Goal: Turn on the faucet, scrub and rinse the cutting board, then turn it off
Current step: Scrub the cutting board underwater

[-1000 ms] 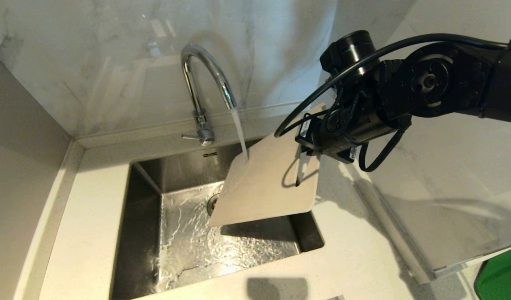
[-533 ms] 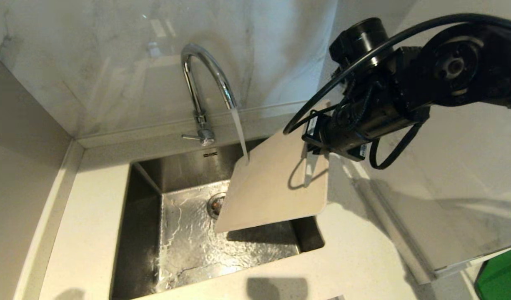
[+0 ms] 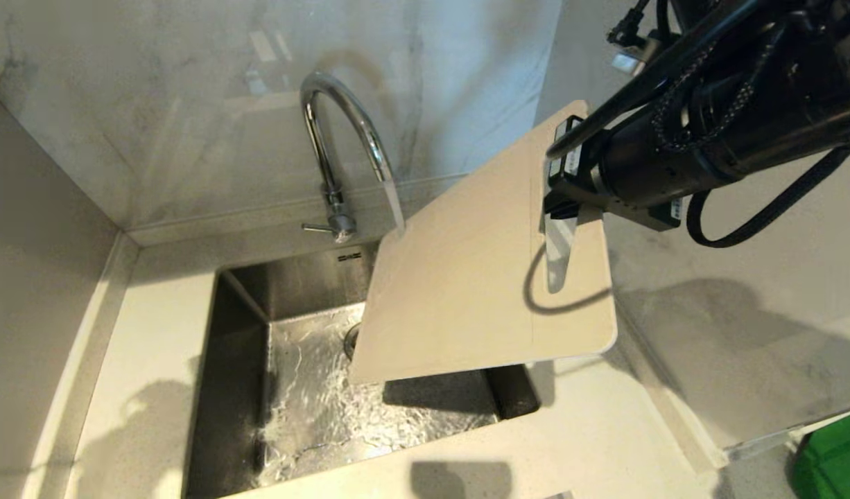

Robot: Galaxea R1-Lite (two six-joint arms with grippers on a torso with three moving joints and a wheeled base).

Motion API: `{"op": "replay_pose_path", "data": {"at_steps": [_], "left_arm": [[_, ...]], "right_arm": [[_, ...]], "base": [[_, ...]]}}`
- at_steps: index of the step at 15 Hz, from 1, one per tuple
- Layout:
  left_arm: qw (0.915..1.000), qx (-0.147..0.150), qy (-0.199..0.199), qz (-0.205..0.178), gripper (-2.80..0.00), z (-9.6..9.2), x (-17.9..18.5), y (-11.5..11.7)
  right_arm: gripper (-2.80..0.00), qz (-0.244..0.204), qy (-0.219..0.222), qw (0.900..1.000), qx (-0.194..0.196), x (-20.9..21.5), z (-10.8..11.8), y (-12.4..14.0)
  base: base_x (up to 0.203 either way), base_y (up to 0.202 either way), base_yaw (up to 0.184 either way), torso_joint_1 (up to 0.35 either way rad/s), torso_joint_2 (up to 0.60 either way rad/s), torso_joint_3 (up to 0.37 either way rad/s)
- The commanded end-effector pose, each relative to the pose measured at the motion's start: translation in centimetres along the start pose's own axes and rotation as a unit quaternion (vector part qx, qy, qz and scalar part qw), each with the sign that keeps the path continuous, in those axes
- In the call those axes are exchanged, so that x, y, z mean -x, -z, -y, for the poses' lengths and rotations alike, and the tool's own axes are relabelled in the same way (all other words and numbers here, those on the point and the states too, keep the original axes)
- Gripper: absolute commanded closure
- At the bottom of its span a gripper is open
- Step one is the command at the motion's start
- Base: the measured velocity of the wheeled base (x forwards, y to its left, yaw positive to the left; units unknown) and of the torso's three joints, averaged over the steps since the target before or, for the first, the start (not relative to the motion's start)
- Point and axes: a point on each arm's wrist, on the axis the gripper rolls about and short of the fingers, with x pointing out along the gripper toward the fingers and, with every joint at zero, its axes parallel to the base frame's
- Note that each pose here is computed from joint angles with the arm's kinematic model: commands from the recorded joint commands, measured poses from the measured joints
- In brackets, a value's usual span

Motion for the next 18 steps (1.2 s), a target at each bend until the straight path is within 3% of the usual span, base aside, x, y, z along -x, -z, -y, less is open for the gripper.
{"op": "replay_pose_path", "data": {"at_steps": [1, 5, 7, 11, 15, 18], "left_arm": [[0.9973, 0.021, 0.050, -0.049, 0.00, -2.0, -5.6, -2.4], [0.9860, 0.019, 0.148, -0.075, 0.00, -1.2, -11.4, -4.8], [0.9775, 0.033, 0.184, -0.097, 0.00, -0.3, -14.5, -5.1], [0.9577, 0.074, 0.250, -0.122, 0.00, 3.0, -19.4, -6.2], [0.9389, 0.078, 0.299, -0.151, 0.00, 6.5, -22.9, -5.7], [0.9295, 0.073, 0.323, -0.163, 0.00, 8.6, -25.1, -5.3]], "right_arm": [[0.00, 0.018, -0.013, 1.000, -0.006, 2.4, 0.0, -0.1], [0.00, 0.006, -0.007, 1.000, -0.026, 3.6, 0.4, 0.4], [0.00, -0.002, -0.009, 1.000, -0.027, 3.6, 0.2, 0.7], [0.00, -0.015, -0.020, 0.999, -0.019, 3.4, -0.6, 1.3], [0.00, -0.022, -0.030, 0.999, -0.020, 3.2, -1.2, 1.6], [0.00, -0.041, -0.049, 0.998, -0.021, 3.4, -2.1, 2.3]], "base": [[0.000, 0.000, 0.000, 0.000, 0.00, 0.000], [0.000, 0.000, 0.000, 0.000, 0.00, 0.000], [0.000, 0.000, 0.000, 0.000, 0.00, 0.000], [0.000, 0.000, 0.000, 0.000, 0.00, 0.000], [0.000, 0.000, 0.000, 0.000, 0.00, 0.000], [0.000, 0.000, 0.000, 0.000, 0.00, 0.000]]}}
